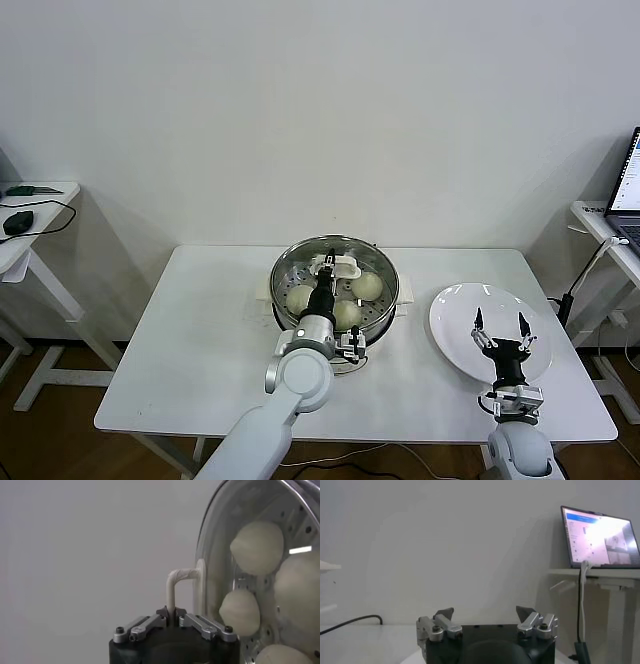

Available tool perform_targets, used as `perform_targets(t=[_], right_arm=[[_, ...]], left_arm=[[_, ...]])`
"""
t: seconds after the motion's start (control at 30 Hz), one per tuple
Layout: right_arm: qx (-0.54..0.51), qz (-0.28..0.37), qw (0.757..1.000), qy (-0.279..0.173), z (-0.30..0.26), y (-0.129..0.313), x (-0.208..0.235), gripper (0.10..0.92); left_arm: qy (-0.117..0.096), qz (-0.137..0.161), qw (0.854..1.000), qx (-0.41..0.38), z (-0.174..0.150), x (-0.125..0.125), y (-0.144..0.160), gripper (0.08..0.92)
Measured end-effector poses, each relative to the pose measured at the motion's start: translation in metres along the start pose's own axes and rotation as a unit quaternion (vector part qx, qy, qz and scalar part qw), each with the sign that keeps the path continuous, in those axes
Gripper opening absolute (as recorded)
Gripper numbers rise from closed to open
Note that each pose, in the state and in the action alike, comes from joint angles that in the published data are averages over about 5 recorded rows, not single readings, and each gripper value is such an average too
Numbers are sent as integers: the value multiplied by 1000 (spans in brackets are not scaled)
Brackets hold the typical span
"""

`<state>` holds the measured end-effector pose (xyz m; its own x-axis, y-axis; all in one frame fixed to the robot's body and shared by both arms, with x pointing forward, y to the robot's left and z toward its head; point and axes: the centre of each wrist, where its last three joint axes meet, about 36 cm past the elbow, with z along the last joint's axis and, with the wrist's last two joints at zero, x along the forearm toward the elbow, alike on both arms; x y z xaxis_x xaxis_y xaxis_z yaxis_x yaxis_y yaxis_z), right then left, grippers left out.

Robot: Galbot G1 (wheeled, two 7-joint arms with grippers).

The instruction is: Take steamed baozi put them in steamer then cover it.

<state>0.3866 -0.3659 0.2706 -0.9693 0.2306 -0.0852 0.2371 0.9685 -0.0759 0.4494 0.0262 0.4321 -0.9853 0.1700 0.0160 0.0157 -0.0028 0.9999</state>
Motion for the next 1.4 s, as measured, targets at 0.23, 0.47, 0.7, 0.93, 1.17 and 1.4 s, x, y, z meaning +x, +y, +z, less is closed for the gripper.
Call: perform_targets(t=[0.23, 0.47, 0.7, 0.93, 1.17, 1.4], right_arm=[[0, 1, 1000, 1, 1, 0, 0, 823], [0, 1, 1000, 1, 2, 1, -1, 823], [0, 1, 1000, 0, 2, 1, -2, 823], [0, -1, 1000, 1, 2, 2, -2, 823], [1, -3, 1000, 1, 2, 2, -2, 823], [3, -7, 1000, -1, -2, 4, -3, 823]], left_arm=[[2, 4, 1000, -5, 0, -2, -3, 191], [3, 5, 1000, -11, -2, -5, -5, 191], [5, 6, 1000, -16, 0, -4, -7, 191], [10, 7, 1000, -19, 1, -1, -9, 283], [16, -3, 1000, -19, 3, 4, -8, 481], [13, -8, 1000, -16, 4, 14, -6, 614]])
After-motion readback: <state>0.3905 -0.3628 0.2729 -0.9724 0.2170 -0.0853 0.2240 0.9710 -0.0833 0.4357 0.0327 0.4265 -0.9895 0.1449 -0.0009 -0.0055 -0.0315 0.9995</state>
